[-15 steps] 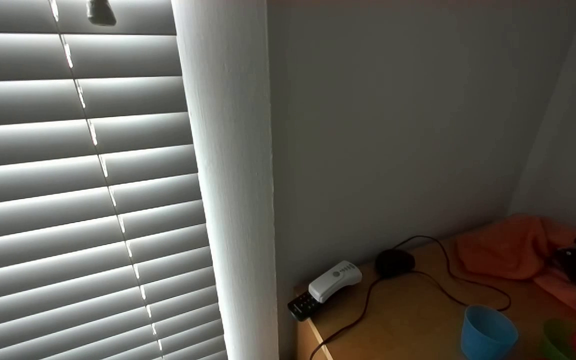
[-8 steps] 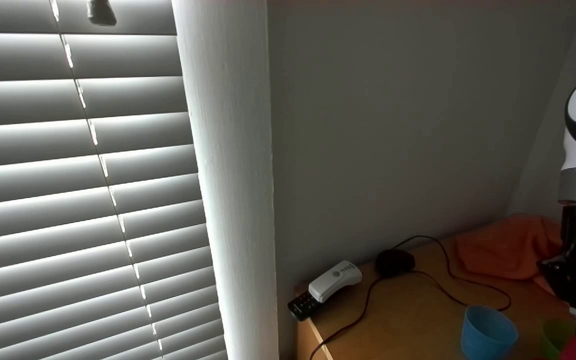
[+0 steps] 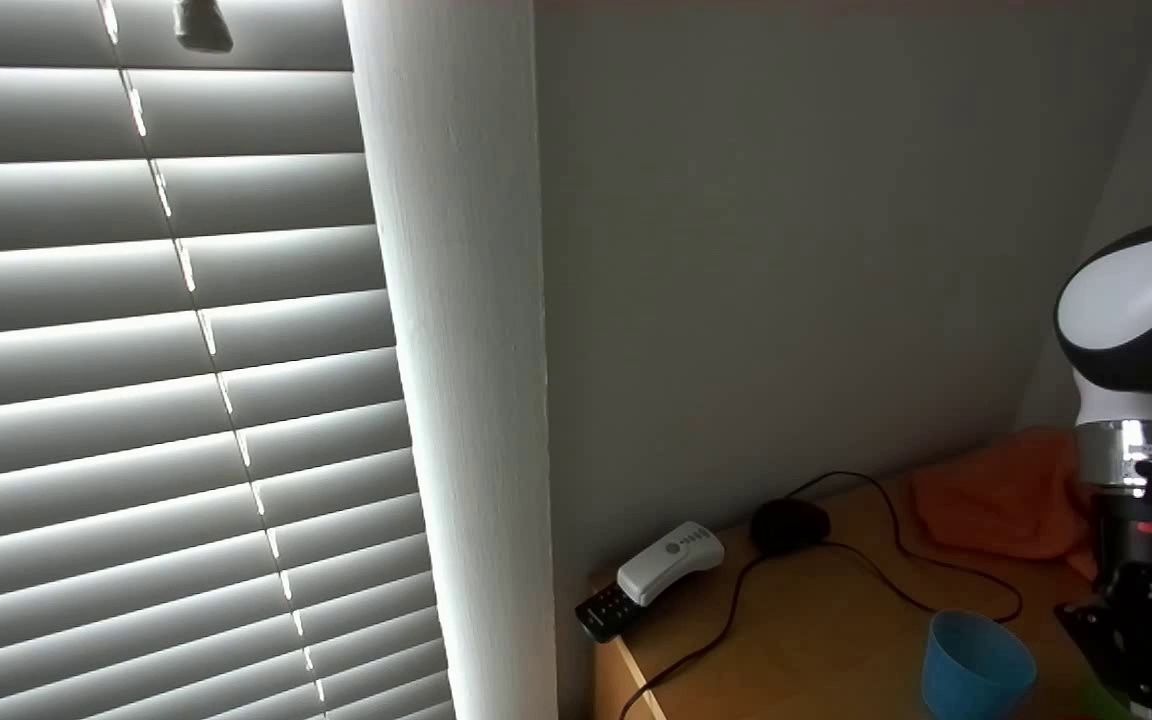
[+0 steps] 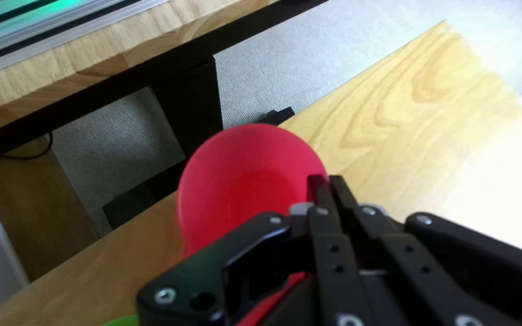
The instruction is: Swap the pink cup and blue cup's positions
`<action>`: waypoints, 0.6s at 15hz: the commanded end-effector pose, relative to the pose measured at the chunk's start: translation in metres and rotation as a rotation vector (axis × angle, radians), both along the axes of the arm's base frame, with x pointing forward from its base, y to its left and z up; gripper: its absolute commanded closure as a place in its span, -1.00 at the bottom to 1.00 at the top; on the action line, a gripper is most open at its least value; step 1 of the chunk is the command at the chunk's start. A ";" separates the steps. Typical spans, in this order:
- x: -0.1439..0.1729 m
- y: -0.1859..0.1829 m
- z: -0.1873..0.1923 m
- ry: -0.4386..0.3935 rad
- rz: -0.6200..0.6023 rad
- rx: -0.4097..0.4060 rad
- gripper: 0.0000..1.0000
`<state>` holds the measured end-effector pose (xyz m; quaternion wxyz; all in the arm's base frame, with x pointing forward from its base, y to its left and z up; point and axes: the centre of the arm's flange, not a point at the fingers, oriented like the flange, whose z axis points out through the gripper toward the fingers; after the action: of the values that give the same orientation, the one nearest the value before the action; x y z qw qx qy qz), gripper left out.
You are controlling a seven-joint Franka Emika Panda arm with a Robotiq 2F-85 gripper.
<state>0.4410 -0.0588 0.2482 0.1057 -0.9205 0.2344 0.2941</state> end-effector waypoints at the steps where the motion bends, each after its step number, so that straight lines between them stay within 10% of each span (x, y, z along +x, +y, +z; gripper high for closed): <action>1: 0.006 -0.002 -0.015 0.024 -0.002 0.012 0.98; 5: 0.009 -0.004 -0.021 0.033 -0.011 -0.005 0.98; 6: 0.009 -0.004 -0.020 0.031 -0.013 -0.020 0.40; 9: 0.010 -0.002 -0.014 0.019 -0.011 -0.012 0.12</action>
<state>0.4493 -0.0615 0.2305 0.1000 -0.9156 0.2397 0.3071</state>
